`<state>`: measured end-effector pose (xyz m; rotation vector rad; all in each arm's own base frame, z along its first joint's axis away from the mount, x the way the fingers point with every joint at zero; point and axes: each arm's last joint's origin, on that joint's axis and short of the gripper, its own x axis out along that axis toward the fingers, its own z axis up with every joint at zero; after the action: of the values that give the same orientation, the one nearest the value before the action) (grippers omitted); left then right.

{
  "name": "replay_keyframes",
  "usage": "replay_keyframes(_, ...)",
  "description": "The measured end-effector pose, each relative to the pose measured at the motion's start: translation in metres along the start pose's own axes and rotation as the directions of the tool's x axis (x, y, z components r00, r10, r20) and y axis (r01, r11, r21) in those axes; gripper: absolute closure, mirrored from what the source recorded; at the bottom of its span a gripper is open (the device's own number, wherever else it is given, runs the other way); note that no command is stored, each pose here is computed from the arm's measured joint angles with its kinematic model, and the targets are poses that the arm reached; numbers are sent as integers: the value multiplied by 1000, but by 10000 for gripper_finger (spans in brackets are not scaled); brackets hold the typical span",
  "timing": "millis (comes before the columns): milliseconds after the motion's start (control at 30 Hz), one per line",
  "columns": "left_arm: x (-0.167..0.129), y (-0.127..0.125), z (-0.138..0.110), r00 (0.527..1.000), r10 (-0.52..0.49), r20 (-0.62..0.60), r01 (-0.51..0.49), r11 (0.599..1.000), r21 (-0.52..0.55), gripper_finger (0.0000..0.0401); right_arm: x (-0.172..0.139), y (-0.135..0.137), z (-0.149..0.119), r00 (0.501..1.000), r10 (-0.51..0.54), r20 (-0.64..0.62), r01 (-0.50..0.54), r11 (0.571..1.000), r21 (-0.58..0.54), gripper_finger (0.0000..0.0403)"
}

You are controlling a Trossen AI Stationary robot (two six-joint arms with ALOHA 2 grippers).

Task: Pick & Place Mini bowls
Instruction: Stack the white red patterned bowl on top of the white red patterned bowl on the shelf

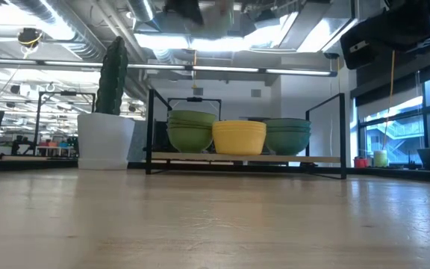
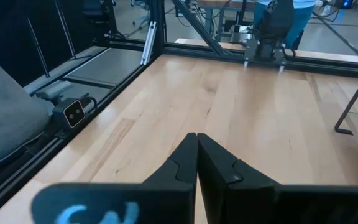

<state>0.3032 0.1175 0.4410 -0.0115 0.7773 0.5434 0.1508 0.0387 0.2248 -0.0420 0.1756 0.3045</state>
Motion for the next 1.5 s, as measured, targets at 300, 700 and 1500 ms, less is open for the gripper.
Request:
replay_keyframes(300,109,33,-2,970,-77,-230,68,997,-44,394,0,1,-1,1000,19,-12,-19,1000,8,391)
replay_keyframes(700,132,52,-10,892,-68,-448,60,998,-33,394,0,2,-1,998,63,-14,-63,998,21,391)
replay_keyframes(1500,172,51,-34,773,-62,-631,48,998,-38,394,0,2,-6,996,65,-62,-62,997,51,391)
